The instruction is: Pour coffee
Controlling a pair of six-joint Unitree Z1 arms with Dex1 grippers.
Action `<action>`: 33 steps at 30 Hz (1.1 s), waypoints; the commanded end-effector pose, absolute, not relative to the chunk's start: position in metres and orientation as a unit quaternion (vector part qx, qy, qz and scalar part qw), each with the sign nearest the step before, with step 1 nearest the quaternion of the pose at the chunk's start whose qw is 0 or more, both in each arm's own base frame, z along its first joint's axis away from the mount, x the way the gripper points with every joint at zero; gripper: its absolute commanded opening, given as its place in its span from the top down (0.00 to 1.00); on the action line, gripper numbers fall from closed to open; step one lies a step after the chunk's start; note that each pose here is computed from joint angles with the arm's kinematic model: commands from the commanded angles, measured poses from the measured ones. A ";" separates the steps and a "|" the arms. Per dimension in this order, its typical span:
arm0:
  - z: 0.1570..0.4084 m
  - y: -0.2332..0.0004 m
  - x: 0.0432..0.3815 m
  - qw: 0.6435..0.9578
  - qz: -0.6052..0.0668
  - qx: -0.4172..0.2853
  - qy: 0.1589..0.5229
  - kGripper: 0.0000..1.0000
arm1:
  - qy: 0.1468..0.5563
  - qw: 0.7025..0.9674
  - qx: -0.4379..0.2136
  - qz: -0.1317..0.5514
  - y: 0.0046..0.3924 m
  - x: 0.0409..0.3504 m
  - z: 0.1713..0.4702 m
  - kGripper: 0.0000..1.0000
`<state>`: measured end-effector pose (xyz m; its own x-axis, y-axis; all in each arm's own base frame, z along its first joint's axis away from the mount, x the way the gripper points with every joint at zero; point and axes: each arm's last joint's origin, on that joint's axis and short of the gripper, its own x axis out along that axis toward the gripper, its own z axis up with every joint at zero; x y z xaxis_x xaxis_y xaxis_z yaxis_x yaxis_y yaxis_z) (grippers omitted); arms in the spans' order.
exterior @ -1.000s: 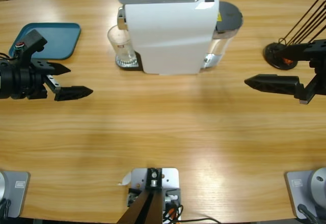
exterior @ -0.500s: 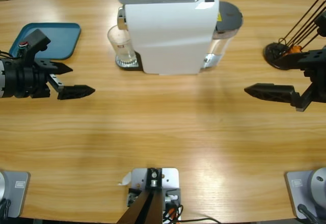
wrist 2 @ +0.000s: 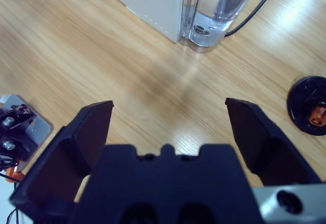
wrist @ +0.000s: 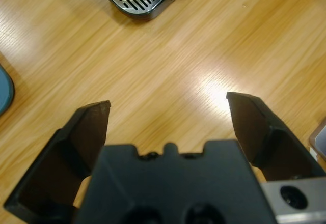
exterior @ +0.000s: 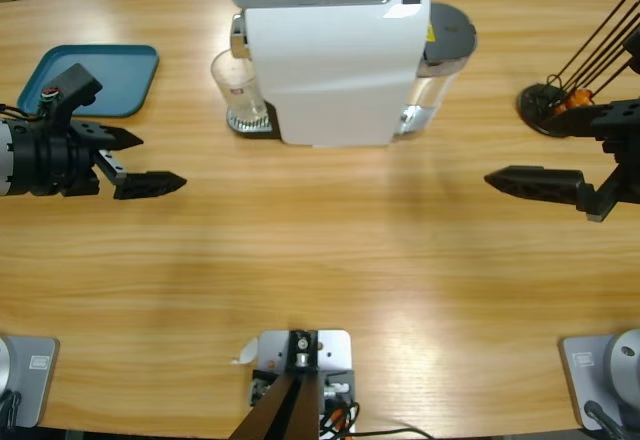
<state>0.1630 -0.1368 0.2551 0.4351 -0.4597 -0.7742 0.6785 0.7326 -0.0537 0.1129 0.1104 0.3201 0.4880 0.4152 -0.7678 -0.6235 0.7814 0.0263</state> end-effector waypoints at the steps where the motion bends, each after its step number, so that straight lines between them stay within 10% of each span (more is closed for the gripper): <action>1: 0.251 -0.130 0.158 0.835 -0.342 0.133 0.411 0.00 | 0.411 0.849 -0.143 0.301 0.105 0.107 0.313 0.00; 33: 0.252 -0.125 0.160 0.840 -0.332 0.126 0.409 0.01 | 0.412 0.852 -0.156 0.283 0.104 0.109 0.313 0.00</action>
<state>0.1642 -0.1309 0.2587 0.4573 -0.4566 -0.7631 0.6604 0.7491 -0.0525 0.1132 0.1078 0.3190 0.5071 0.3761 -0.7755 -0.6047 0.7964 -0.0093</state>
